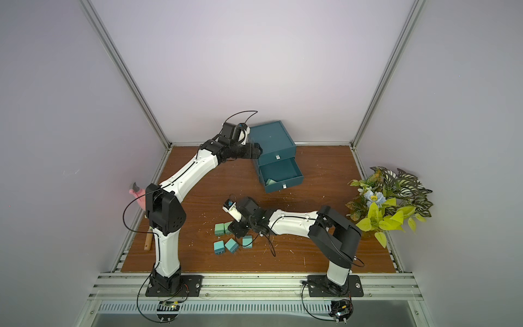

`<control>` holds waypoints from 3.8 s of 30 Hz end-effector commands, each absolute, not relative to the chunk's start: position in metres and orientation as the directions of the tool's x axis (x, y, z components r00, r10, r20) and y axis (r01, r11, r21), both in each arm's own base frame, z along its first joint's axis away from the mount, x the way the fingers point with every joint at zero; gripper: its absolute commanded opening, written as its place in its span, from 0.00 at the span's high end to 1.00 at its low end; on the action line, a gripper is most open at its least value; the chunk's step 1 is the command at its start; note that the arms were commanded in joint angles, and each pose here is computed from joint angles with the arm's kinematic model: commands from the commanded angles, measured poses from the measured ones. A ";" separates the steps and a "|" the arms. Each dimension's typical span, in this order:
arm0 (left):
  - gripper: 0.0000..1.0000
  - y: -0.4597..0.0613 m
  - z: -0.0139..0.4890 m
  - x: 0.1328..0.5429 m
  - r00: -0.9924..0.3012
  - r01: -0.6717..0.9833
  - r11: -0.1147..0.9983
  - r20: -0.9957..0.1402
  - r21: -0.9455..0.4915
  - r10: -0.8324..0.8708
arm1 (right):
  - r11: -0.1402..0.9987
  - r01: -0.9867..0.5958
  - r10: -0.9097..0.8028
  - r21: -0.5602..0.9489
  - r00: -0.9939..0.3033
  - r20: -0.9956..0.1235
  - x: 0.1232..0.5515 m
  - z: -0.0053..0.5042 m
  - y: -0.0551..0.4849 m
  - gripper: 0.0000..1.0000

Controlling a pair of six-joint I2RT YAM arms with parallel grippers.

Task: Place the plugs into the drawer by color
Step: Pick up the plug from the center of the board.

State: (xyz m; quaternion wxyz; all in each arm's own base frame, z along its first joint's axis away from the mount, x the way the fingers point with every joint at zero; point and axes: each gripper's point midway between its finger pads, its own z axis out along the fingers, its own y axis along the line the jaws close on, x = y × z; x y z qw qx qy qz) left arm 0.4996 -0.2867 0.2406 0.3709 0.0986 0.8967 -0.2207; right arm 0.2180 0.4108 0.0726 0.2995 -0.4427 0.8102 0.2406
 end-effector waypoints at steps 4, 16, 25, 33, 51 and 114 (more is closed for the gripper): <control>0.01 -0.272 0.234 0.491 -0.731 0.317 0.901 -0.682 -0.297 0.033 | 0.492 -0.862 -0.538 0.122 -0.411 -0.736 0.224 0.084 0.434 0.21; 0.01 -0.273 0.234 0.490 -0.733 0.320 0.899 -0.679 -0.301 0.033 | 0.511 -0.849 -0.545 0.132 -0.439 -0.714 0.226 0.069 0.442 0.20; 0.01 -0.271 0.233 0.489 -0.732 0.318 0.901 -0.681 -0.295 0.035 | 0.525 -0.842 -0.560 0.121 -0.449 -0.696 0.229 0.063 0.441 0.20; 0.01 -0.271 0.235 0.489 -0.730 0.319 0.900 -0.682 -0.298 0.033 | 0.559 -0.822 -0.554 0.104 -0.464 -0.692 0.231 0.067 0.431 0.24; 0.01 -0.272 0.234 0.487 -0.733 0.320 0.898 -0.679 -0.303 0.032 | 0.599 -0.794 -0.524 0.102 -0.485 -0.700 0.234 0.075 0.422 0.27; 0.01 -0.276 0.238 0.489 -0.728 0.322 0.889 -0.685 -0.324 0.014 | 0.628 -0.770 -0.472 0.110 -0.490 -0.733 0.233 0.108 0.418 0.54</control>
